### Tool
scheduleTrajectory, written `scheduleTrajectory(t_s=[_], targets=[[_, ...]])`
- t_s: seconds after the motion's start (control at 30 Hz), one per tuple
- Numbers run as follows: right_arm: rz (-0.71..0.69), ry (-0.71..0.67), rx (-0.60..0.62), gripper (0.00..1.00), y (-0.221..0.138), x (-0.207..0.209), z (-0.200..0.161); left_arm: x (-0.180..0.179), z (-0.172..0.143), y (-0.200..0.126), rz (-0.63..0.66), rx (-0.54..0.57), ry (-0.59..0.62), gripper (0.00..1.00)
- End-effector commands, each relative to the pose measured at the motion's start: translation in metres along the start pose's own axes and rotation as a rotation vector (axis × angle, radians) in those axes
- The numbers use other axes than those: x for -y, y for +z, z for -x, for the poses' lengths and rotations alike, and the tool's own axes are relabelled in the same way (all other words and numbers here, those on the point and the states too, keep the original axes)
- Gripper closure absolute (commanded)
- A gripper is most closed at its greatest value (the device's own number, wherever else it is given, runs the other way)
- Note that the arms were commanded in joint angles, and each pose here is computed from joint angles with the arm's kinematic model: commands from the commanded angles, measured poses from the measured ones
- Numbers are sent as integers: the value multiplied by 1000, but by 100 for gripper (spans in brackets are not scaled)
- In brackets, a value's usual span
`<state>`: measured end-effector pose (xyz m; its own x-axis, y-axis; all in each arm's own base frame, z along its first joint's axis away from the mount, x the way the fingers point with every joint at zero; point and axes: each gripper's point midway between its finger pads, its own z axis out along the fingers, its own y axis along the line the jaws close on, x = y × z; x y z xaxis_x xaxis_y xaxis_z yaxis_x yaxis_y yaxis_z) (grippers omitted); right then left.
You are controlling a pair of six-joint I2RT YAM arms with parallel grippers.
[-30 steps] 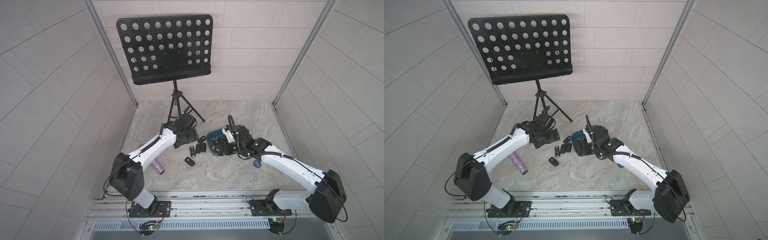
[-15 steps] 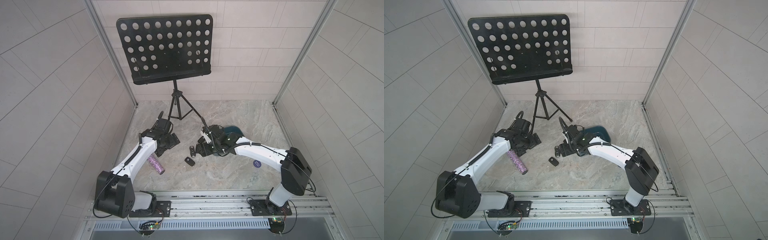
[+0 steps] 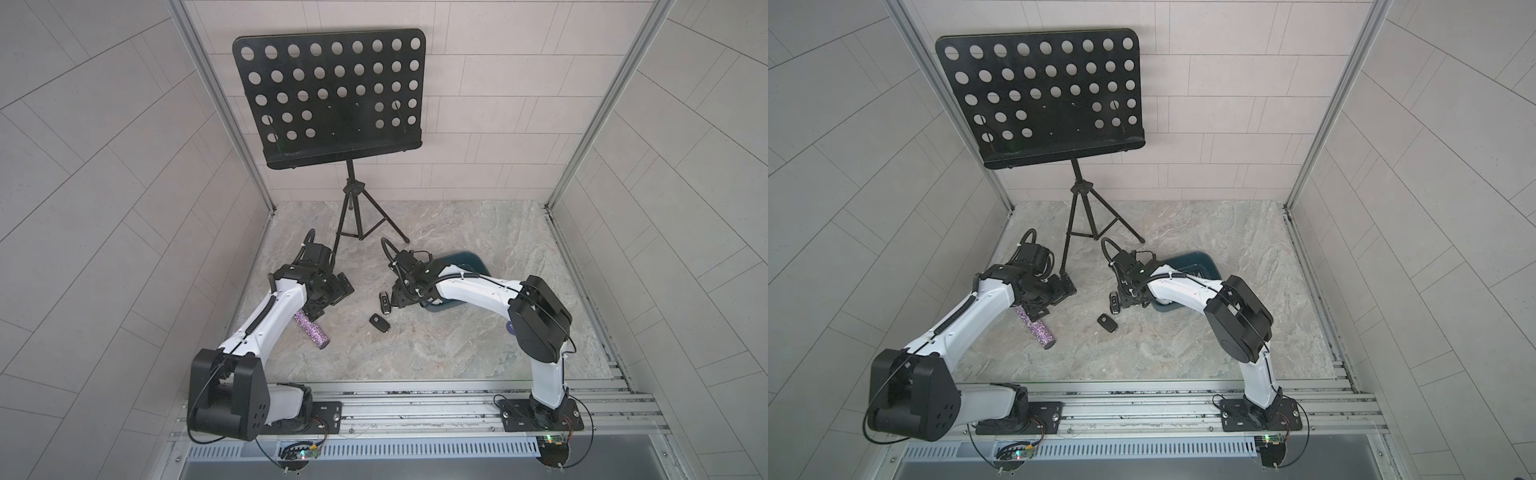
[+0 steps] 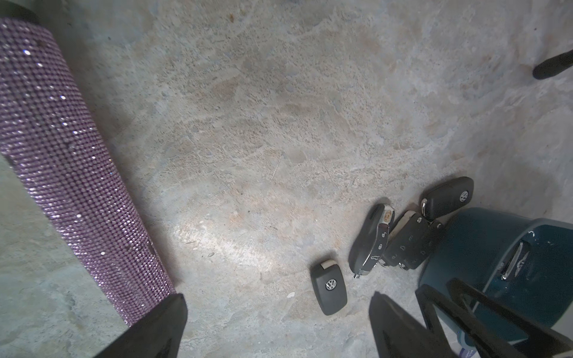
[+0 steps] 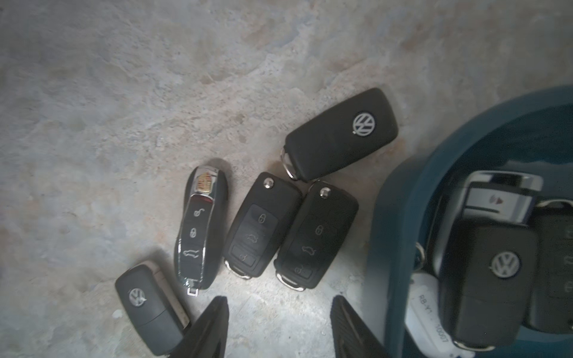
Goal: Place the car key into the storage box
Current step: Pick up the car key from the center of the board.
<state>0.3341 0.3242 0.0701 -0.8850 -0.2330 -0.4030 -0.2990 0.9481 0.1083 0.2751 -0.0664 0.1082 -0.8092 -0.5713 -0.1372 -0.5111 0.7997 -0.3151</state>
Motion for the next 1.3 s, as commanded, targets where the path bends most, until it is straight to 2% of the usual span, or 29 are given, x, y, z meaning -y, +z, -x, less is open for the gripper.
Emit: scheduleTrajectory(t_s=[0.0, 0.27, 0.8, 1.03, 1.27], targets=[[-110, 34, 8, 47, 5, 16, 3, 2, 2, -9, -12, 13, 23, 0], [-213, 51, 7, 48, 20, 31, 6, 0, 2, -11, -12, 18, 18, 0], [-245, 72, -36, 50, 40, 43, 0, -1, 2, -11, -10, 18, 15, 0], [-156, 75, -57, 43, 49, 28, -4, -1, 1, -10, -13, 12, 12, 0], [-166, 70, -68, 43, 54, 29, -7, -1, 1, -11, -15, 17, 13, 0]])
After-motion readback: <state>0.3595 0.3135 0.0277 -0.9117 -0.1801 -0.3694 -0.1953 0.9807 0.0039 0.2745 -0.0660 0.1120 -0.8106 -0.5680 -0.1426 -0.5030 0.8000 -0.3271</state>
